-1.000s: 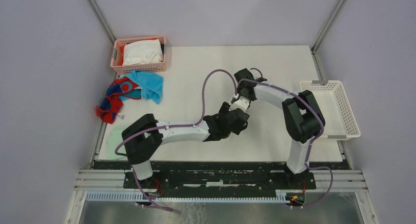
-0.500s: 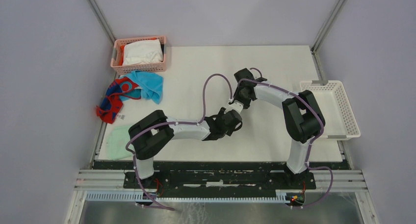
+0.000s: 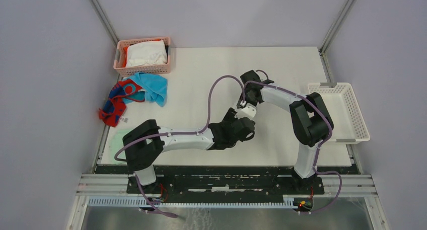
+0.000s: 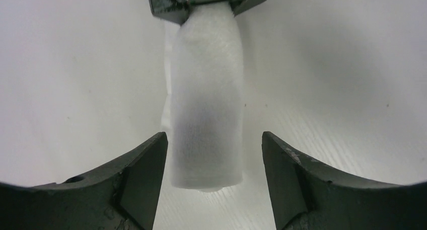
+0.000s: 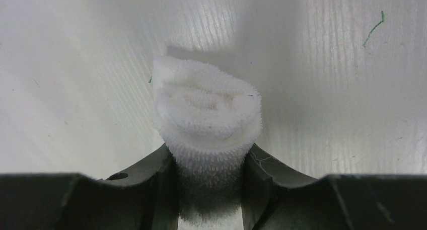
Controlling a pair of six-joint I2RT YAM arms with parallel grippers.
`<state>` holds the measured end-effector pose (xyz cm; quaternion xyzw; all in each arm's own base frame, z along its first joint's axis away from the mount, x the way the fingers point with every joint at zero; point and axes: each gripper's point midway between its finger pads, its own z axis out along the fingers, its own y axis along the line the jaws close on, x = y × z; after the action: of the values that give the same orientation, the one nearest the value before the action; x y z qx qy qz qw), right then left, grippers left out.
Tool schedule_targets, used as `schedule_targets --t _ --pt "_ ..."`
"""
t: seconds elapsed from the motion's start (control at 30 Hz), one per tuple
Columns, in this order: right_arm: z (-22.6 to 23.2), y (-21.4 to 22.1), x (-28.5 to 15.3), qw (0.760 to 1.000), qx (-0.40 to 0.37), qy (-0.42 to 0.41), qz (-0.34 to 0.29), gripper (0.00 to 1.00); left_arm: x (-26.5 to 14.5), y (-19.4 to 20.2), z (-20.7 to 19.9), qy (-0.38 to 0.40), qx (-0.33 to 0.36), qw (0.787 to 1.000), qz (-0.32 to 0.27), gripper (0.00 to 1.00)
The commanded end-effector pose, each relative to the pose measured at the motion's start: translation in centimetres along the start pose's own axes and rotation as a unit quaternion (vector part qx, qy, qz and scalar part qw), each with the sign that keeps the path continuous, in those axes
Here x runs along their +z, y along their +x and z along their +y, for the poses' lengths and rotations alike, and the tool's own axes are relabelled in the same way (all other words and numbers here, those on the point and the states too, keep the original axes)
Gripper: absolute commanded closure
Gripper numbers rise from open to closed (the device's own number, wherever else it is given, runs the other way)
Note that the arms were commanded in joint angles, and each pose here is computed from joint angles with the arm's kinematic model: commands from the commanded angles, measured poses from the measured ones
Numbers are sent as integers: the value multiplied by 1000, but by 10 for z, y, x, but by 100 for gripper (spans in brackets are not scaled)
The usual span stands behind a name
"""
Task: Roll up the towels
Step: Roll the towel at the center of the board.
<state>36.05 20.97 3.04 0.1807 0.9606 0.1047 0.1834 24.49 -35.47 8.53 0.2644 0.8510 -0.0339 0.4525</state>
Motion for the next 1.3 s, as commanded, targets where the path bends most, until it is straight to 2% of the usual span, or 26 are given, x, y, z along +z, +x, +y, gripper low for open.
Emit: schedule_targets --t 0.0,0.13,0.3,0.53,0.73,1.0,1.13,1.27 --pt "-3 5 3 1000 -12 11 10 61 -13 -45 3 -54 47 995 -62 25" --pt "-2 6 4 1000 -14 9 14 61 -4 -39 -7 -63 82 993 -58 25" --pt "-1 8 5 1000 -13 7 19 61 16 -13 -13 -72 116 990 -33 25" --pt "-1 9 5 1000 -15 5 20 61 33 19 -10 -75 121 990 0 29" --pt "3 9 4 1000 -18 -7 20 60 44 39 5 -73 91 993 34 30" --pt "18 9 -1 998 -18 -52 20 54 48 60 6 -6 3 997 80 36" --pt "24 7 -10 998 -14 -68 14 46 47 64 6 14 -24 995 93 42" --pt "23 9 -18 997 -5 -72 14 39 46 65 6 28 -42 994 100 44"
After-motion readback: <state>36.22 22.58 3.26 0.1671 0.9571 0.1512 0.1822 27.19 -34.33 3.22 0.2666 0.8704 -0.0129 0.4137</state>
